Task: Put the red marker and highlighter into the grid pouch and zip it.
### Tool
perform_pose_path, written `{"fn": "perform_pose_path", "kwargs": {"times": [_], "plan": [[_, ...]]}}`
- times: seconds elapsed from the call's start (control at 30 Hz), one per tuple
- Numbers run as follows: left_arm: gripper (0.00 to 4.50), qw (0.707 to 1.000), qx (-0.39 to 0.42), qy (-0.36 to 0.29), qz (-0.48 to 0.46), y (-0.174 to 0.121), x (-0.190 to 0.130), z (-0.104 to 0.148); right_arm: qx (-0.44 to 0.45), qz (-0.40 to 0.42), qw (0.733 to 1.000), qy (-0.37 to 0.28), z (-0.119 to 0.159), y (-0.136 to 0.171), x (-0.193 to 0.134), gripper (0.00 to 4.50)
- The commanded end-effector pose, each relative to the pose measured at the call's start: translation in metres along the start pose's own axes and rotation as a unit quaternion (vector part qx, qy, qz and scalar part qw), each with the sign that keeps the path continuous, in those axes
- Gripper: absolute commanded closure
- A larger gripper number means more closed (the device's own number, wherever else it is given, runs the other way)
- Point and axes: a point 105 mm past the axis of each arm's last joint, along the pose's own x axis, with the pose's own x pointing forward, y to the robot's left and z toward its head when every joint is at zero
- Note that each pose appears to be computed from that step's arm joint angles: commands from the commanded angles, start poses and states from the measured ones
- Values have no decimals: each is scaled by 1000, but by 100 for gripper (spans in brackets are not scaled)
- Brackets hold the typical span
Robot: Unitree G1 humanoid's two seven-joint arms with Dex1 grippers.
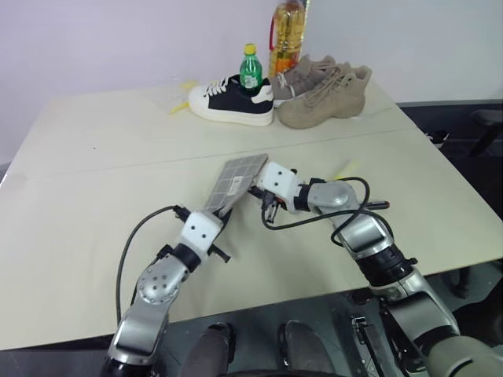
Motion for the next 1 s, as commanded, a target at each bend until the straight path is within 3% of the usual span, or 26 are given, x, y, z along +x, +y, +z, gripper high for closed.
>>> {"fn": "perform_pose_path", "kwargs": {"times": [0.03,0.27,0.6,0.7,0.87,1.0], "plan": [[450,1000,7,-12,1,-2,12,4,-38,23,999,-30,24,8,-6,447],[450,1000,14,-16,14,3,33,1,-66,77,993,-57,41,26,-19,447],[450,999,15,-27,23,6,39,3,-54,126,988,-68,48,43,-32,447],[450,999,18,-37,21,10,35,7,-35,131,989,-64,46,40,-37,362],[450,999,11,-38,-11,17,19,8,14,41,998,-51,30,-3,-59,111],[450,998,0,-44,-49,19,10,14,54,-38,998,-4,-5,-40,-88,111]]}}
